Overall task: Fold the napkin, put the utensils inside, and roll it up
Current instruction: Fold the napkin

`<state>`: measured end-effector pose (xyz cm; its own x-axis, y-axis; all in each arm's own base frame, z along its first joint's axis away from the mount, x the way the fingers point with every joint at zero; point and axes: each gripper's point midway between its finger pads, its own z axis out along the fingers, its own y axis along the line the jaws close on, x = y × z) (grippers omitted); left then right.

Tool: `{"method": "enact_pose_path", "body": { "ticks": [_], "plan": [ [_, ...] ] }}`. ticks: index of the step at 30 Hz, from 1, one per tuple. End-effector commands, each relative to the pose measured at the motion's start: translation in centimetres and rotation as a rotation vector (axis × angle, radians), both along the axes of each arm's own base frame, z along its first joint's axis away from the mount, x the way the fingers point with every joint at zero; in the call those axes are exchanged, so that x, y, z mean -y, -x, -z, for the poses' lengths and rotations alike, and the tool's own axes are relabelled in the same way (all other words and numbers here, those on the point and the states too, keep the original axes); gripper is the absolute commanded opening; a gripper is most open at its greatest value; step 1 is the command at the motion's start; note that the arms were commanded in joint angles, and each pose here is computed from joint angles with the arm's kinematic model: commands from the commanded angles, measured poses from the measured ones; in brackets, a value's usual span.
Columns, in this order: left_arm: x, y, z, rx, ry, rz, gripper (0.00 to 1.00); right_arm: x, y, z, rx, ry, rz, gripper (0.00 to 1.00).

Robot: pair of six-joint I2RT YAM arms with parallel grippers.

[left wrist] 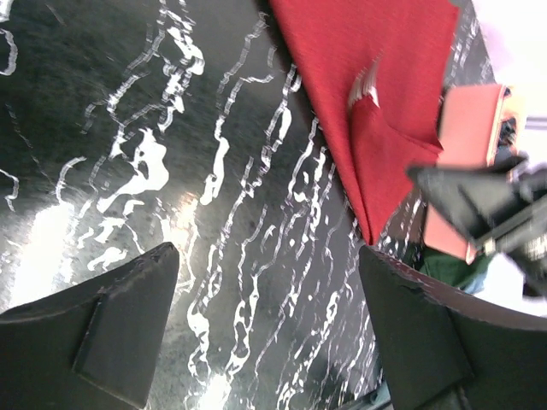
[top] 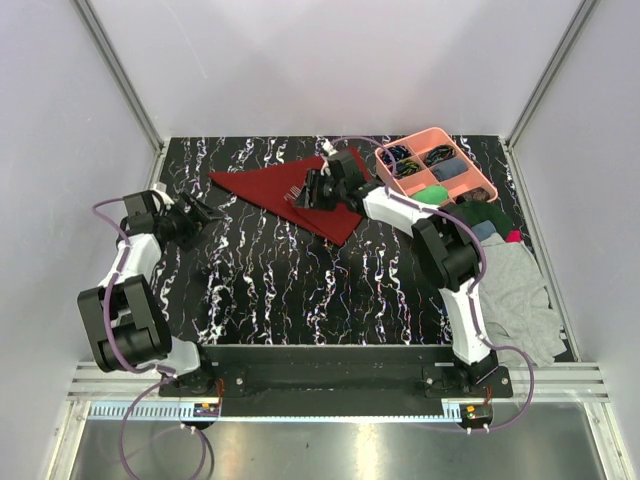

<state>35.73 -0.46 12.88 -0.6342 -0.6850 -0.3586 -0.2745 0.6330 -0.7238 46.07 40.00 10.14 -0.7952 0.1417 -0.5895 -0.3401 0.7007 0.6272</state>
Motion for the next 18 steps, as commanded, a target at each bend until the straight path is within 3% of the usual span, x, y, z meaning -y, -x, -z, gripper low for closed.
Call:
{"method": "enact_pose_path", "body": {
  "ticks": [1,8,18],
  "plan": [
    [-1.4,-3.1,-0.7,0.082,-0.045,-0.086,0.85,0.8,2.0,-4.6,0.088,-0.028,-0.014,0.56],
    [-1.5,-7.9,1.4,0.091,0.078,-0.175,0.73,2.5,3.8,-5.1,0.119,-0.017,-0.006,0.56],
    [-2.6,-11.5,2.7,0.049,0.024,-0.145,0.7,3.1,3.8,-2.3,0.218,0.129,-0.125,0.55]
  ]
}}
